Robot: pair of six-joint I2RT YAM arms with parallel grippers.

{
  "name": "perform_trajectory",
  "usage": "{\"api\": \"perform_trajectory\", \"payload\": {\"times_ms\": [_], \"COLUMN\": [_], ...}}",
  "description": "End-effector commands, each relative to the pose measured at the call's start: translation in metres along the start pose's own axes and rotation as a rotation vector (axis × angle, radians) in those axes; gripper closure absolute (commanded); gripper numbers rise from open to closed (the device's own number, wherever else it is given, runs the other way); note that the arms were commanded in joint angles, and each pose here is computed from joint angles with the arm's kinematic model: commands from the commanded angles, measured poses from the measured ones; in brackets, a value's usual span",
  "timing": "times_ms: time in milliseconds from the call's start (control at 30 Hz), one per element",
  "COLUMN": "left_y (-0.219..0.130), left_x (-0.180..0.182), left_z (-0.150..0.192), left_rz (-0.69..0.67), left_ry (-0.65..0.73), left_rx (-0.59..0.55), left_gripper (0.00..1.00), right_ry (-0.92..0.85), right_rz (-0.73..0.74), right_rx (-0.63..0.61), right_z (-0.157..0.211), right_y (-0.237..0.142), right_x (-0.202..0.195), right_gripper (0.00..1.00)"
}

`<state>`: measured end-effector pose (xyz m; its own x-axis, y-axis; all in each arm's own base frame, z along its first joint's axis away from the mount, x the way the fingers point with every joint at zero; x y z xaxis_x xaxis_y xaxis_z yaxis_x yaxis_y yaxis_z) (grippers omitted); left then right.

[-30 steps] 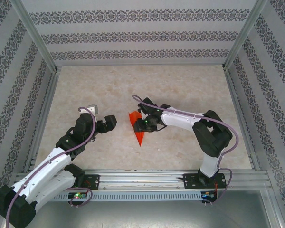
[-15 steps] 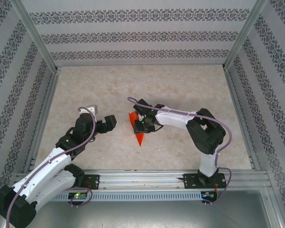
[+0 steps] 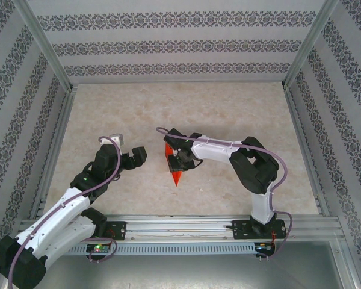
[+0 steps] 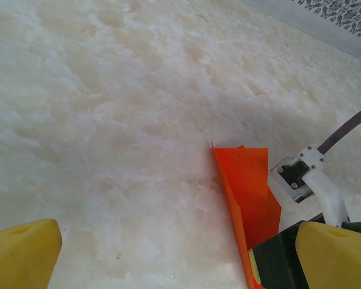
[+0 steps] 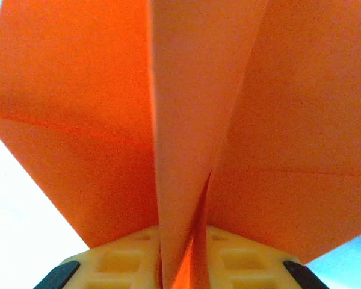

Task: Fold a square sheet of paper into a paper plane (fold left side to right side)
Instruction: Pick up the paper plane at the center of the table.

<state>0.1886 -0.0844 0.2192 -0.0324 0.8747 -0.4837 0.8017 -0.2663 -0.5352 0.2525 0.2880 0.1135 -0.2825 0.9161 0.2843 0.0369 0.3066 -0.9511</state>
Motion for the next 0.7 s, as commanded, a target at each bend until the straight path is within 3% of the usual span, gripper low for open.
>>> {"api": "perform_trajectory", "payload": {"times_ms": [0, 467, 667], "left_y": [-0.0003, 0.0000, -0.0017], "left_x": [0.0073, 0.0084, 0.0083], "left_z": [0.0031, 0.0043, 0.0034], "left_rz": [-0.024, -0.023, -0.024], "left_ry": [0.008, 0.004, 0.006], "left_rx": [0.008, 0.011, 0.009], "left_gripper": [0.00, 0.00, 0.00], "right_ry": [-0.002, -0.018, -0.024], "right_rz": [0.052, 0.104, 0.118], "right_rx": [0.008, 0.023, 0.006], "right_z": [-0.0007, -0.0009, -0.0025], "right_y": [0.0029, 0.0092, 0.0009], "right_x": [0.0018, 0.0081, 0.0087], "right_gripper": [0.81, 0.85, 0.92]}}
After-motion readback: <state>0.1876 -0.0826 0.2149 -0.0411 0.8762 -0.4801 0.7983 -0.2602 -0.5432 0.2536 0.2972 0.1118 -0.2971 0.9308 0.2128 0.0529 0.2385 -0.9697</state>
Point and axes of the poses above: each hand's point on the last joint's axis, 136 mm out from that joint toward the fingers, its own y axis out along the fingers, its own x axis along the line the jaws close on, z = x × y, the point moved 10 cm from there along -y, back along the fingers, and after that the axes turned 4 degrees about -y, right-handed, at the moved point
